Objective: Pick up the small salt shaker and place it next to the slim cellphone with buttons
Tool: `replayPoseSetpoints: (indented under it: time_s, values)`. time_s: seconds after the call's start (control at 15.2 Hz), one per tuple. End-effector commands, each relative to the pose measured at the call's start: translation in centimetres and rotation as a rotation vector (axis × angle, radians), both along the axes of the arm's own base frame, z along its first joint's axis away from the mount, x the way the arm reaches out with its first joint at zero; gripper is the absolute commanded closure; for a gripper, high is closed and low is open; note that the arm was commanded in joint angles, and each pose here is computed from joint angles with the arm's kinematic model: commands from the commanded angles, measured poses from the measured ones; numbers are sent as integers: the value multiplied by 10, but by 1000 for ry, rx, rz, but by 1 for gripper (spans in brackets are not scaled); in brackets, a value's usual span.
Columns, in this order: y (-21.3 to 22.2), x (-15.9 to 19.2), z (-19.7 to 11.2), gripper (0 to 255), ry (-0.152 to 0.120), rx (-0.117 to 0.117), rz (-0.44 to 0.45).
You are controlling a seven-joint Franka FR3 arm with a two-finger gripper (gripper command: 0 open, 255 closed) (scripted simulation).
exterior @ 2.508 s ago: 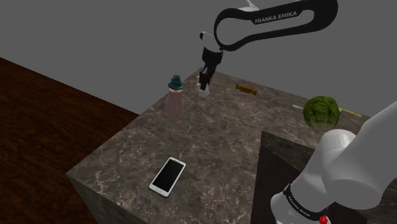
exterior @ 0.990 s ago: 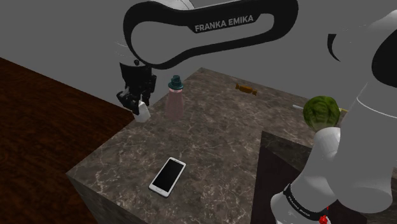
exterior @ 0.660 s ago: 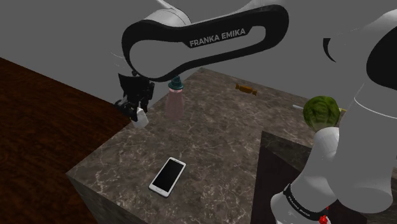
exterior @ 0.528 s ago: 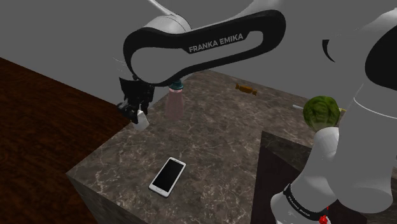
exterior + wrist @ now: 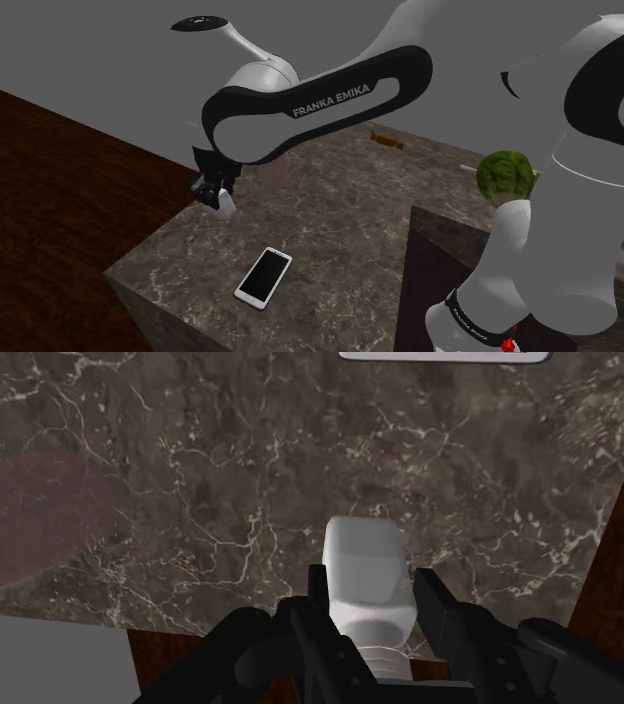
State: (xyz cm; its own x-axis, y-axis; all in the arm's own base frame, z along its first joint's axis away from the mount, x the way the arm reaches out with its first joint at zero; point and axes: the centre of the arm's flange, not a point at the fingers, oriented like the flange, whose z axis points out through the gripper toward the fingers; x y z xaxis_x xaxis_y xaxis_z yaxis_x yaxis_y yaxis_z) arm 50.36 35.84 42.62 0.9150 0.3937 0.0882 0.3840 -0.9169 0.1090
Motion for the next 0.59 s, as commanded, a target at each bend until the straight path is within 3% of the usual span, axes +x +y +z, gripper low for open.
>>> replayPoseSetpoints:
  time_s: [0.0,0.53]
  values:
    - [1,2,-11,255,0,0,0]
    - [1,2,-54,255,0,0,0]
